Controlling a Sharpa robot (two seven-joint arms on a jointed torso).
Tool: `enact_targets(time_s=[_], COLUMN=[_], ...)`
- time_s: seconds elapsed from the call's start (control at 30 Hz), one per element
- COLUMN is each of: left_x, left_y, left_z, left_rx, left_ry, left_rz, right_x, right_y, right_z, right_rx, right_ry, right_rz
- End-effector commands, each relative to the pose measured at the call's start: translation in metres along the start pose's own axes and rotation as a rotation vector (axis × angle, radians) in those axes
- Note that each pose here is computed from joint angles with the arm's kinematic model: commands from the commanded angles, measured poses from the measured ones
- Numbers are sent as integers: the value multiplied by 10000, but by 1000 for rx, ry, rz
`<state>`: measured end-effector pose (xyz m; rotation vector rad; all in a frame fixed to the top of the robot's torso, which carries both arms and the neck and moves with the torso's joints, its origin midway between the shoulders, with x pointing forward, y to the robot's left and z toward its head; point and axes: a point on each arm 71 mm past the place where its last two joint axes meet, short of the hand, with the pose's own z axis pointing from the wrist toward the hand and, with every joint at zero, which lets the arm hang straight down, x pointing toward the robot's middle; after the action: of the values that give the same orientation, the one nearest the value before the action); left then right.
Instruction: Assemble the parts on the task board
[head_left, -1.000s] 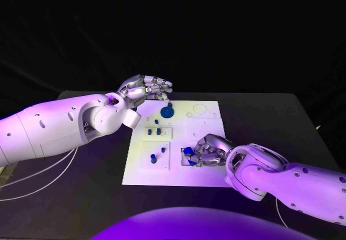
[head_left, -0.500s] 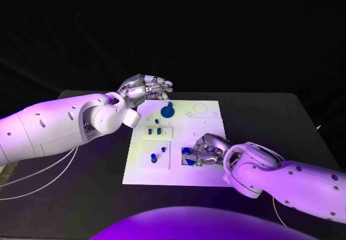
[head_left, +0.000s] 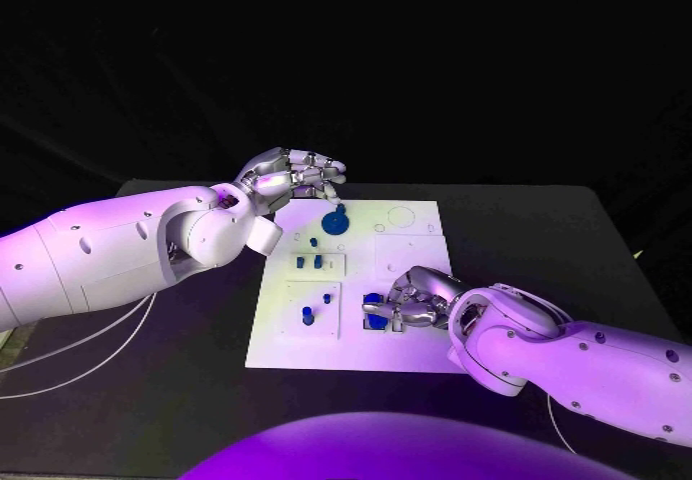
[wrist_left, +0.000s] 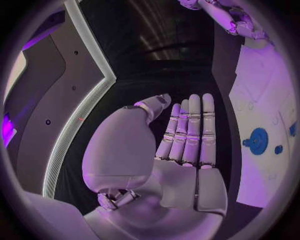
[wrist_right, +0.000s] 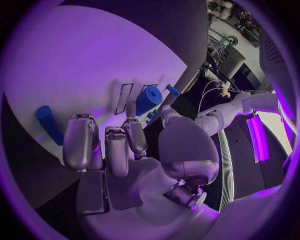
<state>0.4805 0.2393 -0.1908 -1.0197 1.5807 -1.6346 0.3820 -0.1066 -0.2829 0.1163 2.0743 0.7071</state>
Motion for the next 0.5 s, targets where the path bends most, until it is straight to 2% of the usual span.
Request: enact_targets(time_s=[0.03, 0.27, 0.5], left_x=[22, 8, 4], left_y=[-7, -9, -8], left_z=[3, -6, -9], left_rx=[6, 4, 4], left_ry=[18, 15, 15], left_rz=[-4, -2, -2], right_x=[-22, -67, -76], right_y=[10, -21, -30], right_z=[-29, -164, -262], right_rx=[-23, -58, -84], right_ry=[-31, -50, -36], right_rz=[-9, 1, 8])
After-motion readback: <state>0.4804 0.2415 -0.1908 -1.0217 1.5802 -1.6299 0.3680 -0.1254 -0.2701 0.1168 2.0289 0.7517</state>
